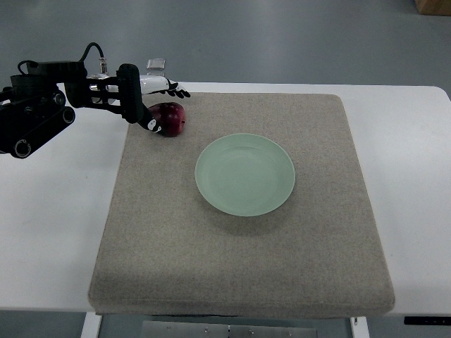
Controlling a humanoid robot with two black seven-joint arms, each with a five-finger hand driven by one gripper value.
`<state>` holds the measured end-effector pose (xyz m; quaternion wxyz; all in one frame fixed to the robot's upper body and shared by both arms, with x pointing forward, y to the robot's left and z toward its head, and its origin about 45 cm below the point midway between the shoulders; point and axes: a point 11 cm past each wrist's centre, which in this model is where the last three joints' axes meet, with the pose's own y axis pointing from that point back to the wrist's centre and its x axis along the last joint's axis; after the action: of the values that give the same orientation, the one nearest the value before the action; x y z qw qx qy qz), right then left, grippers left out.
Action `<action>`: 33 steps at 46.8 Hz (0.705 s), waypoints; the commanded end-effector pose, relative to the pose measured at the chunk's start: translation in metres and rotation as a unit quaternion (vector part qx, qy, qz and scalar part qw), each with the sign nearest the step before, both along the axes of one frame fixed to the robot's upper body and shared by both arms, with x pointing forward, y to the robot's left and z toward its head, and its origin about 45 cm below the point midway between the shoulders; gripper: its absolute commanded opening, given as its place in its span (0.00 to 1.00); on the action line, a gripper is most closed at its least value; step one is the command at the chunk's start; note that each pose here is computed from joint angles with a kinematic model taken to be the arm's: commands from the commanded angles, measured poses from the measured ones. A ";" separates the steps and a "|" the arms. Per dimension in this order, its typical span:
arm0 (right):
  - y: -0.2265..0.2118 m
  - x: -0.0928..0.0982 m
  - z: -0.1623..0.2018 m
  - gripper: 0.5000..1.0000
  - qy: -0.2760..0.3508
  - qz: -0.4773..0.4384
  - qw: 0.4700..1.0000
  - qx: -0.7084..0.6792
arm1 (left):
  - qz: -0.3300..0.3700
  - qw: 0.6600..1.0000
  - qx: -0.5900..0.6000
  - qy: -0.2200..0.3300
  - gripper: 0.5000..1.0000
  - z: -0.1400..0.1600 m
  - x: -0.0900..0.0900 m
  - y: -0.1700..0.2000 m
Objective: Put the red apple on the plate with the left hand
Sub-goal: 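Close the left hand fingers around the red apple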
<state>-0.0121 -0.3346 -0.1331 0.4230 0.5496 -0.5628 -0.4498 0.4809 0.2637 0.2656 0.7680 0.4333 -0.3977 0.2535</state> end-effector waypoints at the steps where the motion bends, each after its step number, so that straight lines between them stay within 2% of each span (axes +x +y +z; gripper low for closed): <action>1: 0.000 0.000 0.000 0.93 -0.001 -0.001 1.000 0.000 | -0.003 1.000 0.010 0.005 0.74 -0.006 -0.002 0.000; 18: 0.000 0.000 0.000 0.93 0.000 0.000 1.000 0.000 | 0.000 1.000 0.015 0.010 0.77 -0.011 -0.003 0.003; 23: 0.000 0.000 0.000 0.93 0.000 0.000 1.000 0.000 | 0.000 1.000 0.015 0.013 0.73 -0.014 -0.004 0.004; 28: 0.000 0.000 0.000 0.93 0.000 0.000 1.000 0.000 | -0.004 1.000 0.013 0.016 0.56 -0.016 -0.005 -0.001; 31: 0.000 0.000 0.000 0.93 0.000 -0.001 1.000 0.000 | 0.000 1.000 0.014 0.017 0.42 -0.018 -0.005 0.001; 33: 0.000 0.000 0.000 0.93 0.000 -0.001 1.000 0.000 | 0.001 1.000 0.014 0.017 0.38 -0.018 -0.004 0.001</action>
<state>-0.0122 -0.3346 -0.1331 0.4229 0.5493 -0.5629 -0.4500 0.4762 0.2635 0.2484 0.7690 0.4469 -0.3894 0.2396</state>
